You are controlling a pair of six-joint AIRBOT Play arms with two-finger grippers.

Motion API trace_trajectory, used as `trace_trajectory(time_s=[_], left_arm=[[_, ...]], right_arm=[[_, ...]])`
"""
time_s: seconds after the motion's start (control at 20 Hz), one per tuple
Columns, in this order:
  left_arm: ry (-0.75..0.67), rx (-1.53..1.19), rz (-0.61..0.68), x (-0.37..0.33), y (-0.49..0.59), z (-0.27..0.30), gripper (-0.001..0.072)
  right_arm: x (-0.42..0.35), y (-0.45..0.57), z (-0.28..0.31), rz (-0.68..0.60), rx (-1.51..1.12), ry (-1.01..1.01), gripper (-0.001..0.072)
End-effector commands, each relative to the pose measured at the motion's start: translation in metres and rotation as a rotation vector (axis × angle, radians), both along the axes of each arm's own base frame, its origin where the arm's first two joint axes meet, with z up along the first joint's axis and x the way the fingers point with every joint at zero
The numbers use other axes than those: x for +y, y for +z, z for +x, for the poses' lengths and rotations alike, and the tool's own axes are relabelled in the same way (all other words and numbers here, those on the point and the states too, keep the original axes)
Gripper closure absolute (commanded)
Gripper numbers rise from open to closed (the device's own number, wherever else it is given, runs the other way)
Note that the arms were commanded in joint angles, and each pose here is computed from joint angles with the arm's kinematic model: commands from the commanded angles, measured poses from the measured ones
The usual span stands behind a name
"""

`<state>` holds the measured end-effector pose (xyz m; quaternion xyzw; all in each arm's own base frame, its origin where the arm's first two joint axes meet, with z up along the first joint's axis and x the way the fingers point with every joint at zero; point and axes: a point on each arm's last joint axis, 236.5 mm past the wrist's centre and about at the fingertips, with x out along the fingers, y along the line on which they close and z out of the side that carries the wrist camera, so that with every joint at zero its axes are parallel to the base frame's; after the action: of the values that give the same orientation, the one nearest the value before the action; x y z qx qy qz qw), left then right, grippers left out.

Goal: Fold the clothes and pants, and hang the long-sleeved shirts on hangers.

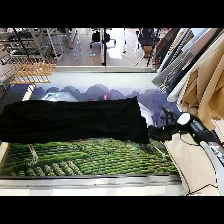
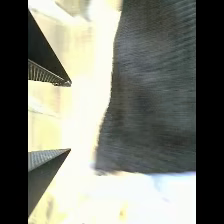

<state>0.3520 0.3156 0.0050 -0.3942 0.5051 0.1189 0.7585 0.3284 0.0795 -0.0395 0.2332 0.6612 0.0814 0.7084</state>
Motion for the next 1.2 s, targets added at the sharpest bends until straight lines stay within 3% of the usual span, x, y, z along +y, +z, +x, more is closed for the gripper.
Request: trace_trajectory(time_s=[0.0,0.5,0.55,0.6,0.7,0.75,0.95,1.15], left_arm=[[0.017,0.004,0.015,0.009,-0.005,-0.004,0.0686],[0.016,0.016,-0.005,0.008,-0.015,-0.004,0.0685],[0.015,0.017,-0.006,0.008,-0.015,-0.005,0.0685],[0.014,0.017,-0.006,0.008,-0.015,-0.005,0.0685],[0.014,0.017,-0.008,0.007,-0.015,-0.005,0.0685],[0.012,0.019,-0.011,0.006,-0.015,-0.005,0.0685],[0.02,-0.051,-0.038,0.003,0.003,0.006,0.0686],[0.043,-0.349,-0.123,-0.006,0.084,0.057,0.0686]], right_arm=[[0.025,-0.024,-0.028,0.118,0.088,-0.049,0.0244],[-0.003,-0.055,0.033,0.082,-0.067,-0.401,0.0246],[-0.007,-0.053,0.043,0.085,-0.096,-0.441,0.0272],[-0.009,-0.052,0.048,0.09,-0.111,-0.467,0.0348],[-0.01,-0.051,0.05,0.088,-0.122,-0.469,0.0593],[-0.009,-0.051,0.049,0.084,-0.125,-0.452,0.0673],[-0.018,-0.008,0.078,0.022,-0.295,-0.319,0.0677],[-0.031,0.156,0.165,0.0,-0.712,-0.28,0.0678]])
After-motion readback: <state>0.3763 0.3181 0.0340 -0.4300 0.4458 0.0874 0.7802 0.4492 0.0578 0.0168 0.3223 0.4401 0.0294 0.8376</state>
